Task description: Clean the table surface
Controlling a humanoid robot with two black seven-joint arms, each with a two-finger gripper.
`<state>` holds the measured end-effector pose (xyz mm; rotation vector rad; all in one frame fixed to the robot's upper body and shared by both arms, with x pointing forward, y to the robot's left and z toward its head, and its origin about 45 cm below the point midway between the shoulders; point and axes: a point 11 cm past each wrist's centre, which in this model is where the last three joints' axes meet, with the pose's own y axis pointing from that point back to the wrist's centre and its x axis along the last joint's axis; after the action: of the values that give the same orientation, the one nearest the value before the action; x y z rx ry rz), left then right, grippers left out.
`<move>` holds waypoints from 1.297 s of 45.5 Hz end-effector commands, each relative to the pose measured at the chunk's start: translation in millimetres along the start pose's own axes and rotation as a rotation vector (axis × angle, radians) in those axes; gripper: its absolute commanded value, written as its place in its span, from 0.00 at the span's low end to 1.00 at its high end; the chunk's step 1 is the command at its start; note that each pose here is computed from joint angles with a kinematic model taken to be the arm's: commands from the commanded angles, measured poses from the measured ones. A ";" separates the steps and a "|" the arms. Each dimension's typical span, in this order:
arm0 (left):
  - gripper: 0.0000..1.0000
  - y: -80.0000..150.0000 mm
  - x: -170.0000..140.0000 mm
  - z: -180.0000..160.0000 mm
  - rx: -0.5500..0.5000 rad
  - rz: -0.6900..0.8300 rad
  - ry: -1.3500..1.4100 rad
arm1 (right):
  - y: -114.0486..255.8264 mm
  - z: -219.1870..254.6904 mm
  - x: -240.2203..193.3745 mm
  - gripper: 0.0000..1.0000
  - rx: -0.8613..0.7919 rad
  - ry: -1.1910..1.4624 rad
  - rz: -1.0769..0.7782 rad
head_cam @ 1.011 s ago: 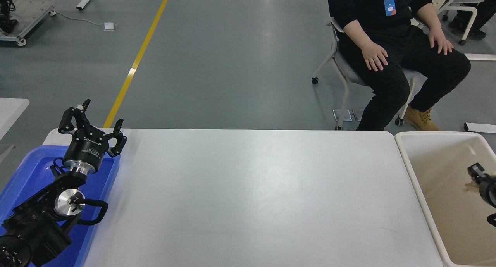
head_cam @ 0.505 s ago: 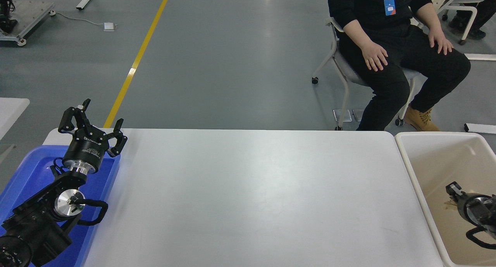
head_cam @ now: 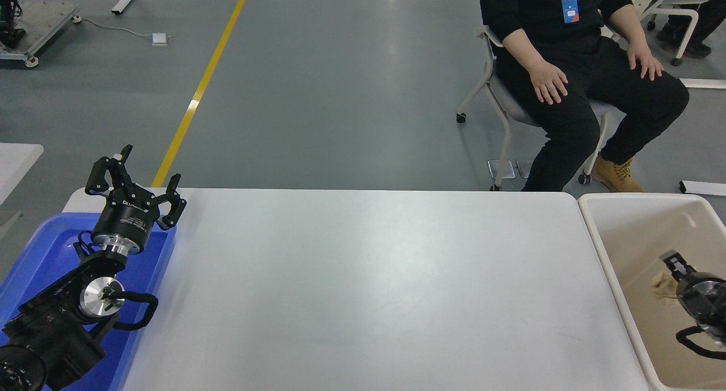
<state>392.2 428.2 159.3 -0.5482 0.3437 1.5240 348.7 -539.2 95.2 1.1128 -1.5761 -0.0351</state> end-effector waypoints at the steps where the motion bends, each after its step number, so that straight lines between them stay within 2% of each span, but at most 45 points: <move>1: 1.00 0.0 -0.2 -0.3 0.000 0.000 0.001 | -0.1 -21.0 19.7 0.99 0.035 -0.135 0.028; 11: 1.00 0.0 -0.2 -0.3 0.000 0.000 0.001 | 12.3 -89.3 89.4 0.99 0.216 -0.484 0.044; 21: 1.00 0.0 0.2 0.4 0.000 0.000 -0.001 | 75.7 -193.9 138.1 0.99 0.604 -0.809 -0.106; 29: 1.00 0.0 0.2 0.4 0.000 0.000 -0.001 | 100.4 -213.4 146.6 0.99 0.724 -0.949 -0.167; 37: 1.00 0.0 -0.2 -0.3 0.000 0.000 0.001 | 105.0 -212.4 126.2 0.99 0.756 -0.949 -0.257; 42: 1.00 0.0 -0.2 -0.3 0.000 0.000 0.001 | 104.6 -208.7 117.5 0.99 0.792 -1.042 -0.299; 59: 1.00 0.0 -0.2 -0.3 0.000 0.000 0.001 | 90.7 -190.6 24.0 0.99 0.704 -1.245 -0.423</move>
<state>392.2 428.3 159.3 -0.5482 0.3436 1.5240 454.0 -429.3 270.9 2.1765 -2.4356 -0.4129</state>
